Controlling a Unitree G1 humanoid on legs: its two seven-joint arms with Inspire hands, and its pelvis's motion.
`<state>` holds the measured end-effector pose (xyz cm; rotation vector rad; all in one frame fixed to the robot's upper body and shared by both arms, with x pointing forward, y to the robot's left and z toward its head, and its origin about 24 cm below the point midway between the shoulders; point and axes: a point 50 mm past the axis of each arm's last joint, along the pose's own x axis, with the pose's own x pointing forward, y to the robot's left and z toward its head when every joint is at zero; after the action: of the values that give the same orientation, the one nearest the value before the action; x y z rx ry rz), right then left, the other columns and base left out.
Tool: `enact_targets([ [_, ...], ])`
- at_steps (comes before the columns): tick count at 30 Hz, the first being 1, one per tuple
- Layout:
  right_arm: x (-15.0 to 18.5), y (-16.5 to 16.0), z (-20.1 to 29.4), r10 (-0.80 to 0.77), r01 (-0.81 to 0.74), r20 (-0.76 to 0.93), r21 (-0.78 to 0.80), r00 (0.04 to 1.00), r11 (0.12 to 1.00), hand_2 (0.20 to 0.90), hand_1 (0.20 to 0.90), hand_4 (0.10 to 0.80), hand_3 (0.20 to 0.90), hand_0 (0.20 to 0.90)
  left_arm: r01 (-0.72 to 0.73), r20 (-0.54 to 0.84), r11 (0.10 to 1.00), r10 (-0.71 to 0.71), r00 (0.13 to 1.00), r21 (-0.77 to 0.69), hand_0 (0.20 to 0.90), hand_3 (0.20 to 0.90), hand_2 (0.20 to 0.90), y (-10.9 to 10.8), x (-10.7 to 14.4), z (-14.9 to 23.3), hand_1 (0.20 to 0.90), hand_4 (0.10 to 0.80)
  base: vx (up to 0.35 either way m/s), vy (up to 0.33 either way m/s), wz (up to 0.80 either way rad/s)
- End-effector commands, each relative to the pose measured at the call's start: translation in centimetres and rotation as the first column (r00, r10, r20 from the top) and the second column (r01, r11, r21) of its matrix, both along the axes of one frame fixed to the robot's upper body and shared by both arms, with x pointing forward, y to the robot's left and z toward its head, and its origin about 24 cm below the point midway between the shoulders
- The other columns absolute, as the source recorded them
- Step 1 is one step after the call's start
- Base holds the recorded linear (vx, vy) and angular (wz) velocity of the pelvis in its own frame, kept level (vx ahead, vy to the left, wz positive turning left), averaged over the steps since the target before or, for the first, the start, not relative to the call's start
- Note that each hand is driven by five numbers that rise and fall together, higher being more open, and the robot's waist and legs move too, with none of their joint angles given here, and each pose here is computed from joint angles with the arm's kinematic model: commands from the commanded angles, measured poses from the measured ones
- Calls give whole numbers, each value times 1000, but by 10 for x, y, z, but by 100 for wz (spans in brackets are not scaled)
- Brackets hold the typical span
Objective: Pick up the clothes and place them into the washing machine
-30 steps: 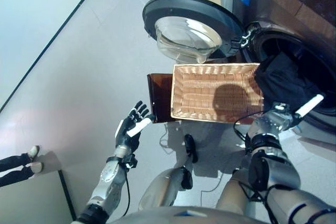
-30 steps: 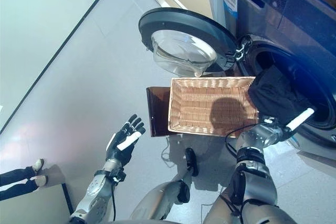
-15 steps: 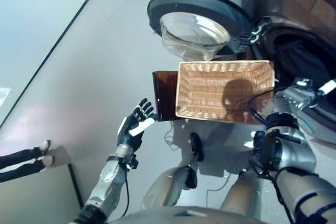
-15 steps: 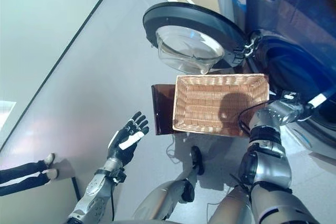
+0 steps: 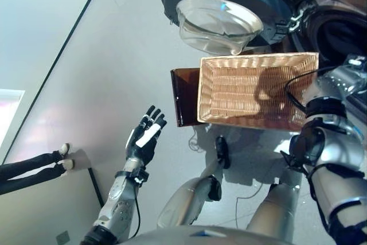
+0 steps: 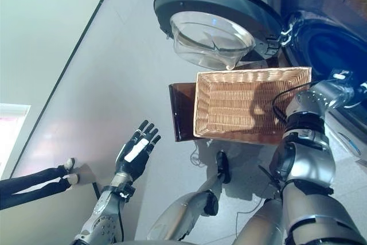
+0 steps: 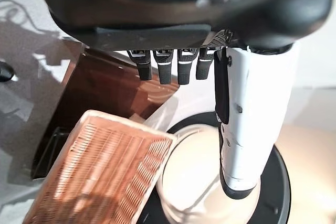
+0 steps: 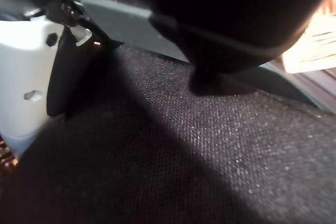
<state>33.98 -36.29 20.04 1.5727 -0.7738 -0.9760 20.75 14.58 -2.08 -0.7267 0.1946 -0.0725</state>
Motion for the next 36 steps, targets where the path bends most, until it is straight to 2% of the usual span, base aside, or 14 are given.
enact_targets([
  [1,-24,-19,92,-114,160,207,-222,972,962,200,200,300,200,200,-62,141,994,74,987,-88,900,900,900,2,15,27,900,800,6,-8,-4],
  [11,-43,-34,103,-205,260,274,-183,940,948,200,200,300,200,200,-108,127,992,115,985,-59,900,900,900,13,17,24,900,800,7,-9,-5],
  [20,-66,-56,101,-294,342,240,-189,925,921,200,200,300,200,200,-130,108,990,136,985,-60,900,900,900,22,13,19,900,800,5,0,0],
  [26,-69,-57,113,-295,343,223,-220,929,913,200,200,300,200,200,-140,105,988,145,984,-59,900,900,900,26,9,20,900,800,-18,-1,-4],
  [27,-68,-57,116,-292,337,202,-245,935,909,266,266,347,266,266,-137,110,989,142,984,-56,900,900,900,27,8,21,900,800,0,0,0],
  [28,-68,-57,117,-292,336,198,-247,936,909,538,538,541,538,538,-136,110,989,142,984,-56,900,900,900,27,8,21,900,800,0,0,0],
  [29,-68,-62,112,-303,322,112,-248,946,914,900,900,800,900,900,-141,105,989,145,984,-44,900,900,900,30,7,20,900,800,0,0,0],
  [36,-60,-54,117,-280,282,52,-298,959,912,900,900,800,900,900,-141,112,989,145,983,-37,900,900,900,29,8,22,900,800,-9,-1,0],
])
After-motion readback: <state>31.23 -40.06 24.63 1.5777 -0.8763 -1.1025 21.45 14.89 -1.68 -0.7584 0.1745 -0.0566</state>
